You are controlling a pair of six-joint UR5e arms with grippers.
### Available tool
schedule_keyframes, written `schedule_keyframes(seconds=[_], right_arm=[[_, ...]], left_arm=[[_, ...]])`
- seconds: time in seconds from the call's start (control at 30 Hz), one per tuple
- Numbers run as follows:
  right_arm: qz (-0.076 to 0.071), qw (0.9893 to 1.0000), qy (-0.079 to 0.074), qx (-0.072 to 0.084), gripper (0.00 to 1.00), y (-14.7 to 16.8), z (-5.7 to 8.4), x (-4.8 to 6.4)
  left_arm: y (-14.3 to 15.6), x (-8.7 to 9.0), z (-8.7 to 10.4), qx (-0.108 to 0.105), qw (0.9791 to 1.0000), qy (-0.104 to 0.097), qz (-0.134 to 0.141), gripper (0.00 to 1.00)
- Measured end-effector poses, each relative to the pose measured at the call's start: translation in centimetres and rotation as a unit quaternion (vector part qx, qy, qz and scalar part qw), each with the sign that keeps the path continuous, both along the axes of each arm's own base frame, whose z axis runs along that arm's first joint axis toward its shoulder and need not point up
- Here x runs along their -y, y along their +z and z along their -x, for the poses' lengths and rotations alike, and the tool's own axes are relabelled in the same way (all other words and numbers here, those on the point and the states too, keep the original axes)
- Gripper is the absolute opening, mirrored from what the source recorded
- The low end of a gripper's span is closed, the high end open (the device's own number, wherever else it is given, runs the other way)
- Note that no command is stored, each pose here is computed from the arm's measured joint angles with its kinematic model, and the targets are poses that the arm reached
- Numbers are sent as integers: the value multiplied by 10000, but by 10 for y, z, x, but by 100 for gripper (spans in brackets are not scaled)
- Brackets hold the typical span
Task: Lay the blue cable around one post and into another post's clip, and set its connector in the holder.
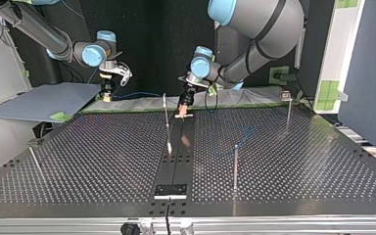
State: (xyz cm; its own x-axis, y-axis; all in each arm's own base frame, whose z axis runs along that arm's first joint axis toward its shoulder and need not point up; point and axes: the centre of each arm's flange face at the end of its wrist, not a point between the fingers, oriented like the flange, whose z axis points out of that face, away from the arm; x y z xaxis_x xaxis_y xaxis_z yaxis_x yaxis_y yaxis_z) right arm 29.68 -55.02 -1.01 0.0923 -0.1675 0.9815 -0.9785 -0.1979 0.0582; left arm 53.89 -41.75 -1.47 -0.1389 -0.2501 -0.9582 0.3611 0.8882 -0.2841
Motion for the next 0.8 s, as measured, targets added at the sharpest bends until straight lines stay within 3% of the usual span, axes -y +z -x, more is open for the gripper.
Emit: schedule_keyframes(seconds=[0.23,0.4,0.57,0.8], right_arm=[[-5,10000,3,5,0,0,0,0],[-15,10000,-5,4,0,0,1,1],[-11,10000,7,6,0,0,0,0],[-36,10000,13,-5,0,-1,0,-1]], left_arm=[[18,4,-1,50,10000,-56,-36,1],[15,4,13,-76,9994,-227,-248,1],[6,3,36,-162,9971,-520,-529,1],[6,7,65,-192,9934,-905,-683,1]])
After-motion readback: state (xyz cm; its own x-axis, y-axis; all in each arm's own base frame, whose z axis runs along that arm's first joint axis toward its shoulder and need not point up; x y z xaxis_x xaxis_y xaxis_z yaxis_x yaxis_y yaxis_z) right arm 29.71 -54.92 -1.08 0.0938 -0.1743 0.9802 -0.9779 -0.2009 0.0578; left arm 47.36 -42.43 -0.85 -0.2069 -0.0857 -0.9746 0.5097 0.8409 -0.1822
